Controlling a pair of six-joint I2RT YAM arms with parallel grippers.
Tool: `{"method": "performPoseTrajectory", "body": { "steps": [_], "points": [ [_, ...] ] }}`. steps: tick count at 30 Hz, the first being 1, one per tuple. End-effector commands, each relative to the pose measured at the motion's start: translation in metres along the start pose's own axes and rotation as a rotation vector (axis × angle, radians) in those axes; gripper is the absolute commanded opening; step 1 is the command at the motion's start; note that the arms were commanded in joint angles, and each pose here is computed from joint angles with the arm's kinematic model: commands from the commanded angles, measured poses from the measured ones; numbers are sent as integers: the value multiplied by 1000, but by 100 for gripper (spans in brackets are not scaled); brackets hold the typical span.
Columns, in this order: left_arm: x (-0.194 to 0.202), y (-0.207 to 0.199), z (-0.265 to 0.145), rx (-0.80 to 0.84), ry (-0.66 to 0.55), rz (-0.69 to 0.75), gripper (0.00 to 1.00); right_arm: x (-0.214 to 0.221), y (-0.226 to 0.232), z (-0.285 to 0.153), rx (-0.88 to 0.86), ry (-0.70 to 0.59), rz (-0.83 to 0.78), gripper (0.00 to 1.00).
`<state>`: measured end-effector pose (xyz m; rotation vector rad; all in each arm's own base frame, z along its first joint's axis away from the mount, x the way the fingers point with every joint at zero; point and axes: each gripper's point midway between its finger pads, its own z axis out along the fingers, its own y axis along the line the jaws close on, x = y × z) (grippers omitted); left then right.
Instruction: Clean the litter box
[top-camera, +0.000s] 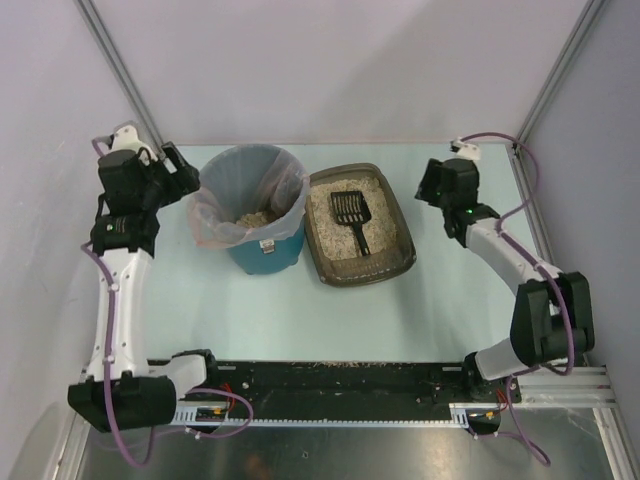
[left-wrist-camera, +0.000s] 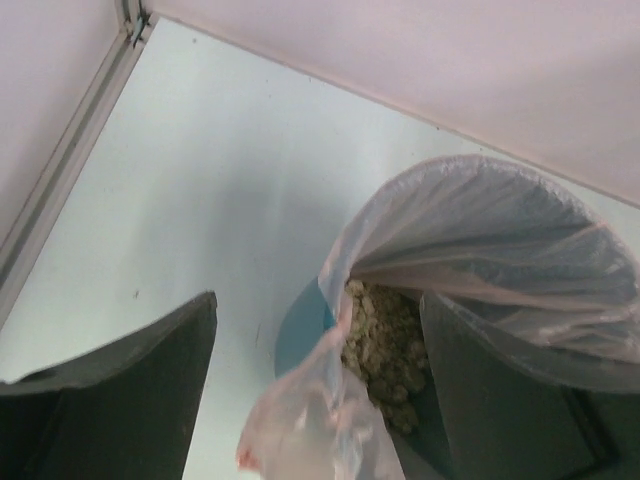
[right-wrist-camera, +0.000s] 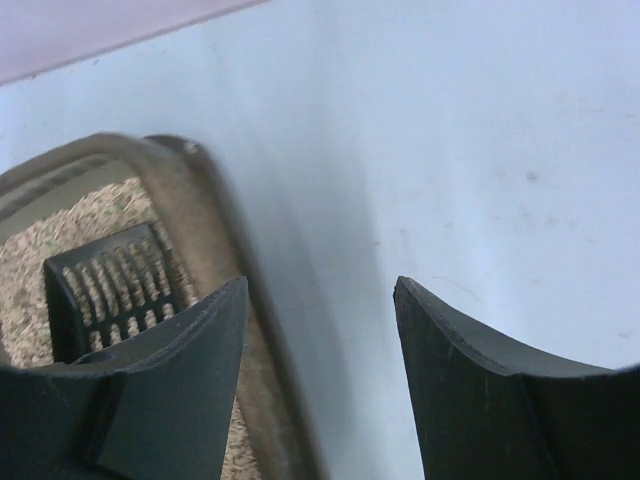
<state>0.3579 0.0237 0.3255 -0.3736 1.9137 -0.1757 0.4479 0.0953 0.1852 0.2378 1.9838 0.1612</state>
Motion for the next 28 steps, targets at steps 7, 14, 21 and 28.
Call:
{"method": "performPoseTrajectory", "body": {
  "steps": [7,14,21,28],
  "points": [
    [-21,-2,-71,3,-183,-41,100,-105,-38,-112,56,-388,73,64],
    [-21,6,-101,-26,-265,0,100,-110,-52,-159,42,-547,40,66],
    [-10,0,-106,21,-257,6,100,-94,-55,-164,34,-516,20,66],
    [-4,-5,-102,54,-224,27,100,-93,-58,-164,48,-513,8,67]
  ]
}}
